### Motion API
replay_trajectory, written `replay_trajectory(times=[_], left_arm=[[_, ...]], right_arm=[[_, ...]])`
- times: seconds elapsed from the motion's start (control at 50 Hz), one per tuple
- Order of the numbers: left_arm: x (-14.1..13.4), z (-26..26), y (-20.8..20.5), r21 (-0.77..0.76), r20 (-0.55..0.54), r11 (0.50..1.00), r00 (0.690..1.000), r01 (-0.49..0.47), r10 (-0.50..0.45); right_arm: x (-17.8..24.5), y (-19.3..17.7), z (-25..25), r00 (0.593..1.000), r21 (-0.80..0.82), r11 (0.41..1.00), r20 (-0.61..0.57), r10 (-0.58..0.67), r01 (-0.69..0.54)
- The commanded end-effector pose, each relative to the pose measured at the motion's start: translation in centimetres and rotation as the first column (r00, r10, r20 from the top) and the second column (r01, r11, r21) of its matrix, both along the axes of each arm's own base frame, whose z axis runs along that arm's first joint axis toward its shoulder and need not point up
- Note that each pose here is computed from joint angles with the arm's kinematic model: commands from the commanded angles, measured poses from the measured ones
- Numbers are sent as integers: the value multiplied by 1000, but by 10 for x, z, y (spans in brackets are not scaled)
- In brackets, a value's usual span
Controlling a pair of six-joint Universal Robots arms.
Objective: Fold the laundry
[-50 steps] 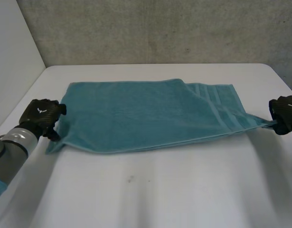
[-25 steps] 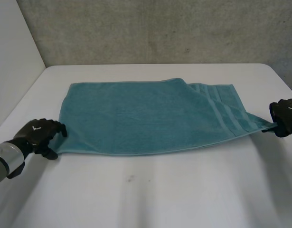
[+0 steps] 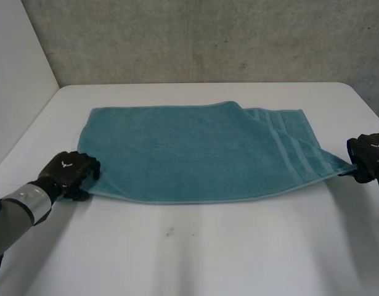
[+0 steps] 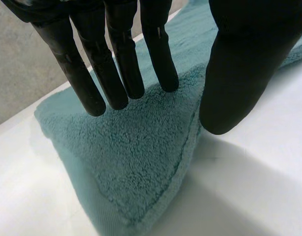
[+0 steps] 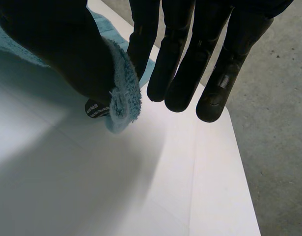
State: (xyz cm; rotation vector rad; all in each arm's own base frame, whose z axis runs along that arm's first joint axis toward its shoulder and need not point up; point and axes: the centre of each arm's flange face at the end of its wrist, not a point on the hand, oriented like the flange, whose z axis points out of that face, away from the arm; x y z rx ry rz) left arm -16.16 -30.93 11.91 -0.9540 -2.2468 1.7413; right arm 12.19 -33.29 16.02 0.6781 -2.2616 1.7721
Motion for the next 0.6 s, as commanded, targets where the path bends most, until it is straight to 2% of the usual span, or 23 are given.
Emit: replay_trajectory(times=[0.02, 0.16, 0.34, 0.42, 0.52, 0.6], left_arm=[[-6, -3, -3, -7, 5, 1000, 1000, 19, -19], [-4, 0, -10, -31, 19, 1000, 1000, -6, 6], [7, 9, -21, -116, 53, 988, 993, -100, 106], [6, 23, -15, -142, 53, 985, 993, -96, 105], [6, 42, 7, -171, 101, 982, 990, -76, 94], [8, 57, 30, -191, 216, 981, 973, -40, 82]], right_arm=[[0, 1, -1, 1000, 3, 1000, 0, 1, -1], [0, 1, -1, 1000, 4, 1000, -2, -1, 1], [-1, 2, 0, 1000, 8, 1000, -5, 1, -1], [3, 6, 5, 999, 3, 1000, -30, 18, -18], [7, 20, 19, 988, 35, 998, -139, 63, -59], [7, 36, 24, 960, 122, 988, -252, 120, -92]])
